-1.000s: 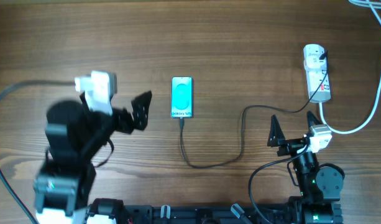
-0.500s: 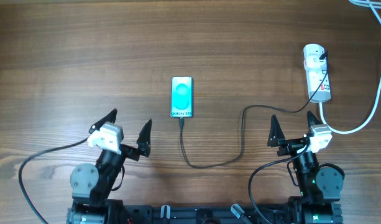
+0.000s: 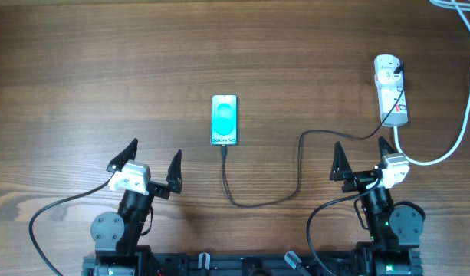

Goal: Plug charger to phone and switch on socket

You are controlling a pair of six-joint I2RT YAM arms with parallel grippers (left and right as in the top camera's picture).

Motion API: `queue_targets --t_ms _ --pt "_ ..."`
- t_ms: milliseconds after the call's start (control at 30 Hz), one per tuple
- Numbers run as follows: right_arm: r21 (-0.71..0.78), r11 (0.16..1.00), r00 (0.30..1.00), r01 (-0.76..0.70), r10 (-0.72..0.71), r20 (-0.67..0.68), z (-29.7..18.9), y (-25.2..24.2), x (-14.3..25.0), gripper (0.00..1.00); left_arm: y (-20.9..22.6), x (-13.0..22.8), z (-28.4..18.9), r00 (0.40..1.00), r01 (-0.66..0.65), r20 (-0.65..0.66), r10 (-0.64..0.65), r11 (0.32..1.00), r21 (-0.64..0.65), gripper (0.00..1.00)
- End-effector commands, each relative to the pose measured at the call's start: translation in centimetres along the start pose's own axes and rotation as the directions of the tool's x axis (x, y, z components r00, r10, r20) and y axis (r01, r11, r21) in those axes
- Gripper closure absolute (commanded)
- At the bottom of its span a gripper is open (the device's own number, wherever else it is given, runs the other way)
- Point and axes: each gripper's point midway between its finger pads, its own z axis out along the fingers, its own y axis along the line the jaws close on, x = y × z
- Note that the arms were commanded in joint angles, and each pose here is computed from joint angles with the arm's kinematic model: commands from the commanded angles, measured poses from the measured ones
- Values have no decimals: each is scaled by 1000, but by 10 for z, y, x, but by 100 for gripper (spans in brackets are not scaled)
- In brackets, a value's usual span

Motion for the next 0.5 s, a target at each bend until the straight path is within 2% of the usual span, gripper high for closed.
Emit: queue_targets --t_ms 0,100,467 --pt "-4 1000 1000 -4 5 12 0 1 -3 0 6 3 0 997 -73 -1 73 997 -31 0" --pt "-4 1000 1000 -5 5 12 0 1 -3 0 7 23 -1 996 -43 -81 40 999 -32 0" --pt "-4 1000 1000 -5 5 12 0 1 -3 0 8 21 -1 996 -45 -76 42 998 -36 0"
